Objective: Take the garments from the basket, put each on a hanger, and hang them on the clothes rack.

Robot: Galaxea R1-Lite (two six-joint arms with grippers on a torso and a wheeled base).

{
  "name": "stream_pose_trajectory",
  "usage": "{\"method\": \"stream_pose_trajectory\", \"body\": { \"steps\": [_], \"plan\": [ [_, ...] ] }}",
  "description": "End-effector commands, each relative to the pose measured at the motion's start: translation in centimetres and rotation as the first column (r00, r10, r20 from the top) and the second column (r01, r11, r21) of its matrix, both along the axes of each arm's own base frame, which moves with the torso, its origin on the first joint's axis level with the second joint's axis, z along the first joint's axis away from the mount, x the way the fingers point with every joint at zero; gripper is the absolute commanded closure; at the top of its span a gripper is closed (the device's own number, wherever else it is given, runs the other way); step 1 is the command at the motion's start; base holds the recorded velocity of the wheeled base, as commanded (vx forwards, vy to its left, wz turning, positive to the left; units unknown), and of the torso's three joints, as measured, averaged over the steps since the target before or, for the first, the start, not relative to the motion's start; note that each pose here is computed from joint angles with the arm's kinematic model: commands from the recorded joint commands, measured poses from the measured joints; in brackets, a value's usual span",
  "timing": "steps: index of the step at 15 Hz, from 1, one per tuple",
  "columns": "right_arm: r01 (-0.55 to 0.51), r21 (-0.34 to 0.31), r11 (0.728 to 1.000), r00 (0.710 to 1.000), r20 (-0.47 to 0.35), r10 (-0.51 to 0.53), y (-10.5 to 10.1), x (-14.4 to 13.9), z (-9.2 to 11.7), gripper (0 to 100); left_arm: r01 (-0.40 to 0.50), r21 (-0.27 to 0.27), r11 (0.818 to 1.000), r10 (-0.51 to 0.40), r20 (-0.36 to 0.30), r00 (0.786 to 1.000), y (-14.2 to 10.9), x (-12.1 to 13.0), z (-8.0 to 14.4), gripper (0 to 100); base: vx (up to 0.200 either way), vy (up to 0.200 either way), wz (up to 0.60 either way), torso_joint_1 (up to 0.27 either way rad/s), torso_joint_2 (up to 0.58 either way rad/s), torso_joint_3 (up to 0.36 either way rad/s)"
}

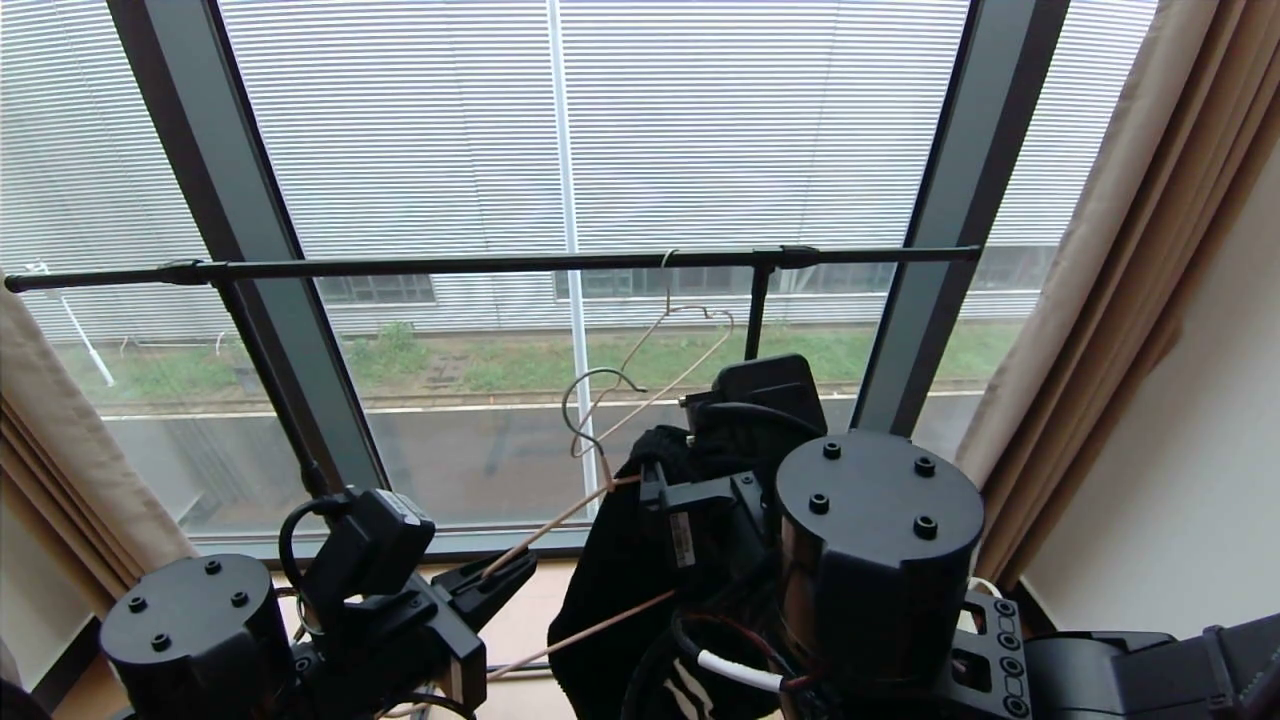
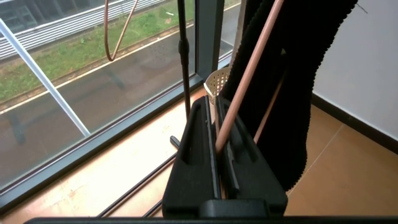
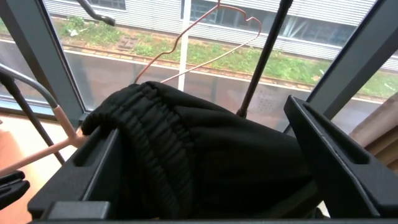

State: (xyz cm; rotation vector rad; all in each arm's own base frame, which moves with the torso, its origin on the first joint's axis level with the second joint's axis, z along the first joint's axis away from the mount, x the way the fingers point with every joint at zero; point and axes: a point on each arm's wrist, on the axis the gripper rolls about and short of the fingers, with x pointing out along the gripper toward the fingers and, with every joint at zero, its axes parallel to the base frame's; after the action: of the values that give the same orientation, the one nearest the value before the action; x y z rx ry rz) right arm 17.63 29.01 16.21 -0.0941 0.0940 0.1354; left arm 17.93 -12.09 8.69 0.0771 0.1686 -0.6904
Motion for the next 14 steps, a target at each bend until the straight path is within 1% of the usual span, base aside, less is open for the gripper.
{"method": "stream_pose_trajectory", "body": {
  "steps": [1,3,4,5,11,12,13,14],
  "plan": [
    [-0.027,0.006,1.000,1.000,0.012,0.027,0.1,-1.0,0.8,0,-0.002,0.000,1.000,0.002,0.000,1.000,0.0,0.1,0.0,100,0.000,0.000,0.00,0.000,0.00,0.000],
    [-0.048,0.000,0.999,0.999,0.017,0.048,0.2,-1.7,1.1,0,-0.003,-0.002,1.000,0.003,0.004,1.000,0.0,0.1,0.1,100,0.000,0.000,0.00,0.000,0.00,0.000],
    [-0.077,-0.046,0.996,0.997,0.006,0.077,-0.3,-2.6,0.8,0,-0.005,-0.002,1.000,0.005,0.004,1.000,0.0,0.2,0.1,100,0.000,0.000,0.00,0.000,0.00,0.000],
    [-0.093,-0.073,0.993,0.996,0.000,0.094,-0.6,-3.1,0.5,0,-0.003,-0.002,1.000,0.003,0.004,1.000,0.0,0.1,0.1,100,0.000,0.000,0.00,0.000,0.00,0.000],
    [-0.115,-0.078,0.990,0.993,-0.005,0.115,-0.7,-3.3,0.4,0,-0.002,-0.003,1.000,0.002,0.005,1.000,0.0,0.1,0.1,100,0.000,0.000,0.00,0.000,0.00,0.000],
    [-0.135,-0.068,0.989,0.991,-0.003,0.135,-1.0,-3.3,0.8,0,-0.002,-0.002,1.000,0.002,0.004,1.000,0.0,0.1,0.1,100,0.000,0.000,0.00,0.000,0.00,0.000],
    [-0.184,-0.058,0.981,0.983,-0.007,0.184,-1.6,-3.4,1.2,0,0.000,-0.001,1.000,0.000,0.002,1.000,0.0,0.0,0.1,100,0.000,0.000,0.00,0.000,0.00,0.000],
    [-0.241,-0.069,0.968,0.971,-0.023,0.239,-2.9,-3.2,1.8,0,0.000,-0.001,1.000,0.000,0.001,1.000,0.1,0.0,0.0,100,0.000,0.000,0.00,0.000,0.00,0.000]
  ]
}}
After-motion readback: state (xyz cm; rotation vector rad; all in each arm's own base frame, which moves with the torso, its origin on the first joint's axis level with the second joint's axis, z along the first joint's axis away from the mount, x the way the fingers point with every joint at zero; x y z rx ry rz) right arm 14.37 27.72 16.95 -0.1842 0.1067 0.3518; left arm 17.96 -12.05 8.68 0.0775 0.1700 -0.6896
